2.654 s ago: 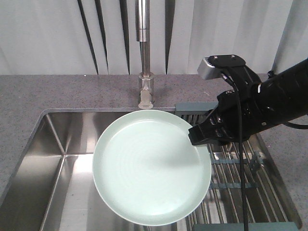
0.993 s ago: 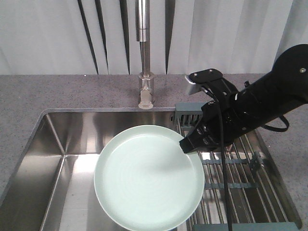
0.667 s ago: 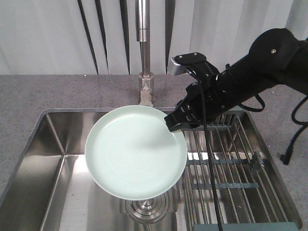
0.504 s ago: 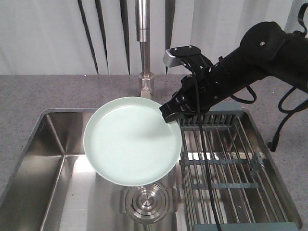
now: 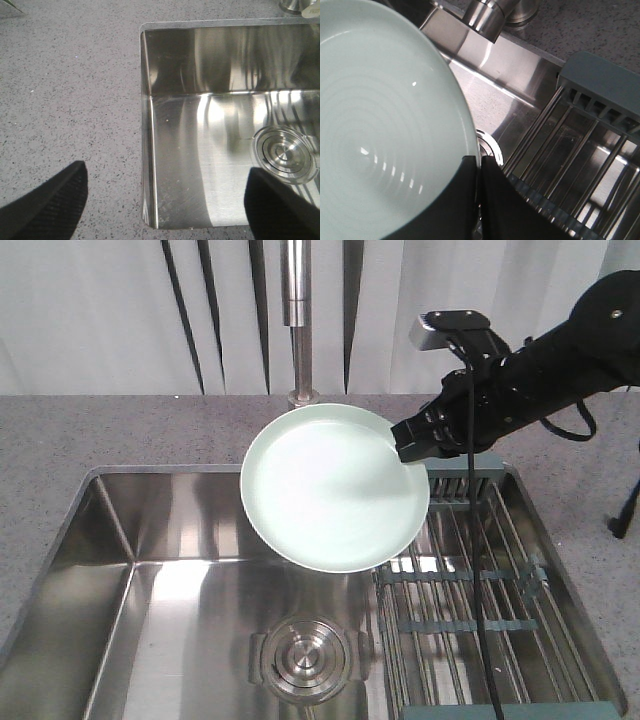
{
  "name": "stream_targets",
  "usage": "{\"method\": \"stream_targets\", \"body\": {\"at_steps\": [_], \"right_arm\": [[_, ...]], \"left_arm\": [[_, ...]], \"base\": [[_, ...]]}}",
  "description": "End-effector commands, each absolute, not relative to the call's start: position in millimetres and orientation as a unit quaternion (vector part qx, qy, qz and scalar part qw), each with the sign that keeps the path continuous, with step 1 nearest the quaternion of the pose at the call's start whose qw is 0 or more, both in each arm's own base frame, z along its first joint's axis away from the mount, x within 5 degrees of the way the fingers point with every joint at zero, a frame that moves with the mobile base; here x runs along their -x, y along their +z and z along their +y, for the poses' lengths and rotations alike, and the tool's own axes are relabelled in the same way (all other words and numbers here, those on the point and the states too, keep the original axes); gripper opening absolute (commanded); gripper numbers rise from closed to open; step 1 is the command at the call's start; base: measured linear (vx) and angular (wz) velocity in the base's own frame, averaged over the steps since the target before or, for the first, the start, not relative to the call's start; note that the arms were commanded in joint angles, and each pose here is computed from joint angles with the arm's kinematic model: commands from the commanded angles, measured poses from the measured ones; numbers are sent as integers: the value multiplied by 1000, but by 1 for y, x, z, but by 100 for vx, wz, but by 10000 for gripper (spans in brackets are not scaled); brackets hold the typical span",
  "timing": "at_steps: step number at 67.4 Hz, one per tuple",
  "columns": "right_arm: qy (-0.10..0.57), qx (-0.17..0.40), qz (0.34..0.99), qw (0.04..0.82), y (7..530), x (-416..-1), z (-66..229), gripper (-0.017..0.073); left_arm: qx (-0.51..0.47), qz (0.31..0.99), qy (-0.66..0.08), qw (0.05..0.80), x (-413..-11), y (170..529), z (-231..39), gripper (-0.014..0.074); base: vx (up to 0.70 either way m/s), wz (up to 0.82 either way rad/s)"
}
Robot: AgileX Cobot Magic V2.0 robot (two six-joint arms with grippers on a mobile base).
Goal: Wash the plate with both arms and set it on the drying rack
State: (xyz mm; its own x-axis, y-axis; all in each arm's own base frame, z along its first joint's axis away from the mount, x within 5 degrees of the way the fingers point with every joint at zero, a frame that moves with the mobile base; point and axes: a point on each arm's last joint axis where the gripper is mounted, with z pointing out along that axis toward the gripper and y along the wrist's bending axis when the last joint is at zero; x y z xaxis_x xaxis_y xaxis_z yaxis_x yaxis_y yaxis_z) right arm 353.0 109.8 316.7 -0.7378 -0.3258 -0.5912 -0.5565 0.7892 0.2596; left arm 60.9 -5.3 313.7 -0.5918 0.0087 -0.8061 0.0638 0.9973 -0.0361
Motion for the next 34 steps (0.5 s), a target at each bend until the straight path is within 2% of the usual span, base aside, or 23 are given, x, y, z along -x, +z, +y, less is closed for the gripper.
{"method": "stream_targets", "body": {"at_steps": [1,17,34], "right_arm": [[216,224,890,333,349,-338,96,-1],[201,206,897,336,340,-312,84,-1],[211,217,898,320,332,-285,94,-1]], "left_arm": [[-15,875,-35,483,-64,325,-6,587],[-15,875,-35,483,-64,325,-6,587],[-15,875,-35,483,-64,325,-6,587]], "base": [[0,0],[0,0],[0,0]]}}
